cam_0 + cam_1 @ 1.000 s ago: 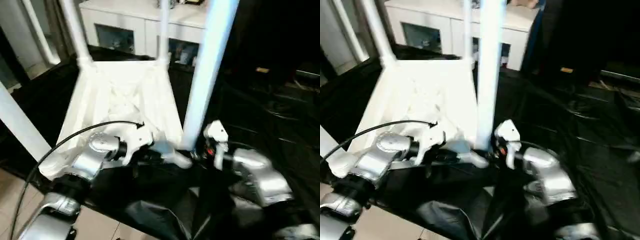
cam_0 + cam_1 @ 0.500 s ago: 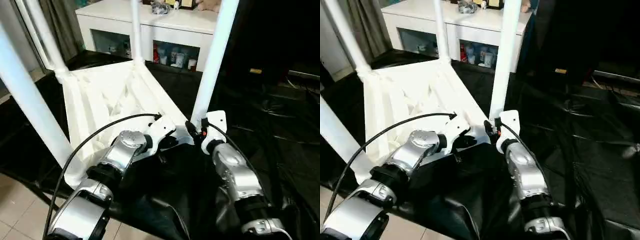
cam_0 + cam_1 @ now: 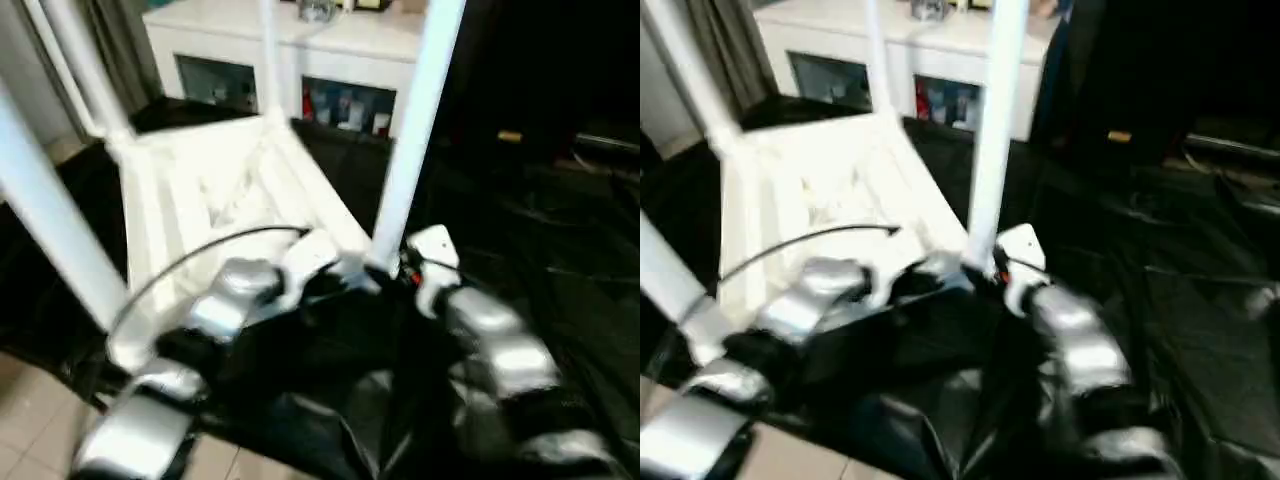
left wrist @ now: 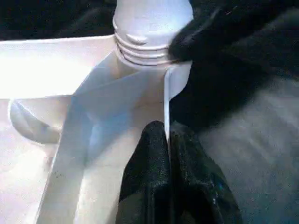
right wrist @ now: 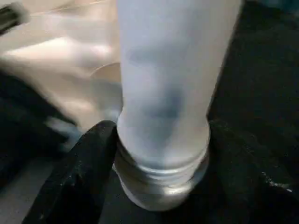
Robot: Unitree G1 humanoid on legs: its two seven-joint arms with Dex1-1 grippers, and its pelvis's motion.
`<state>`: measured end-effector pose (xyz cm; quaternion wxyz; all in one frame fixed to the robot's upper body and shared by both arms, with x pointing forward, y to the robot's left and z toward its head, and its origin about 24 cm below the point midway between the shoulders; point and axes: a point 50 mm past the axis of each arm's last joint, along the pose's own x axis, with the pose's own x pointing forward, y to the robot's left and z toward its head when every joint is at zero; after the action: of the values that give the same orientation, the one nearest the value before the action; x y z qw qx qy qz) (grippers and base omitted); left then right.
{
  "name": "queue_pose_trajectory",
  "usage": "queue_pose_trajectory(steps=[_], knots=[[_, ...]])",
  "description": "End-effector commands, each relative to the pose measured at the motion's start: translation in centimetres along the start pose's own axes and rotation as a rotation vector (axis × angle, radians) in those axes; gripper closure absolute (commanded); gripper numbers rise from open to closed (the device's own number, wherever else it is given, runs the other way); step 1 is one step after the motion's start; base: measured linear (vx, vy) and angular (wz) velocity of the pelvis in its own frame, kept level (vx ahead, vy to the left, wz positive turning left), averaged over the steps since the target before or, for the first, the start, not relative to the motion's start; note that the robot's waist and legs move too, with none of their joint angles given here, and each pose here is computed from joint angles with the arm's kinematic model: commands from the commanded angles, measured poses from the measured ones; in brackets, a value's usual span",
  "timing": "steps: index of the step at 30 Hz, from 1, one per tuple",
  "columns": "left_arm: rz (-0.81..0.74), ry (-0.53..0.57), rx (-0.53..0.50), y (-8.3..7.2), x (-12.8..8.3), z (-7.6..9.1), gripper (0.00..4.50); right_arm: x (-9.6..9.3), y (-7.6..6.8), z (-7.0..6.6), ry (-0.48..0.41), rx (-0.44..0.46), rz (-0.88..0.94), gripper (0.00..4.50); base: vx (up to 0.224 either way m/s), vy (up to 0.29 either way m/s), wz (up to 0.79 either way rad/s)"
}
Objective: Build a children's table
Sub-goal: Rotate leg to tighten
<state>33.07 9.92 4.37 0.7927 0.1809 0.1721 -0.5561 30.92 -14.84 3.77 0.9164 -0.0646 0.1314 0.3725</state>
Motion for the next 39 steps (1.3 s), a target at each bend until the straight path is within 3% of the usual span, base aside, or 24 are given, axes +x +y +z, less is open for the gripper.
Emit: queue_pose_trajectory(steps=[1, 6, 14, 16, 27, 30, 34, 39], knots=[[-0.158, -0.093, 0.011, -1.3, -0.4, 0.2, 4.5, -0.8, 0.8, 0.2, 0.013, -0.018, 0.16, 1.22, 0.0, 0.0, 0.0], [-0.233, -0.096, -0.003, -1.6, -1.4, -0.1, 4.5, -1.5, 1.2, -0.4, 0.064, -0.048, 0.245, 1.22, 0.0, 0.0, 0.0], [-0.235, -0.091, -0.002, -1.6, -1.7, -0.2, 4.5, -1.4, 1.7, -0.6, 0.068, -0.009, 0.293, 1.22, 0.0, 0.0, 0.0], [-0.236, -0.09, -0.002, -1.6, -1.8, -0.2, 4.5, -1.4, 1.7, -0.6, 0.068, -0.004, 0.298, 1.57, 0.0, 0.0, 0.0], [-0.229, -0.086, -0.012, -1.5, -2.1, -0.4, 4.5, -1.3, 1.9, -0.8, 0.067, 0.027, 0.31, 1.74, 0.0, 0.0, 0.0], [-0.19, -0.078, -0.021, -1.3, -1.9, -0.5, 4.5, -1.0, 1.8, -1.1, 0.073, 0.043, 0.261, 1.74, 0.0, 0.0, 0.0], [-0.009, -0.048, -0.059, -0.2, -0.5, -0.4, 4.5, 0.5, 1.0, -2.5, 0.116, 0.095, -0.021, 1.74, 0.0, 0.0, 0.0], [0.12, -0.015, -0.098, 0.2, 1.0, -0.2, 4.5, 1.7, 1.1, -3.4, 0.134, 0.189, -0.25, 1.75, 0.0, 0.0, 0.0]])
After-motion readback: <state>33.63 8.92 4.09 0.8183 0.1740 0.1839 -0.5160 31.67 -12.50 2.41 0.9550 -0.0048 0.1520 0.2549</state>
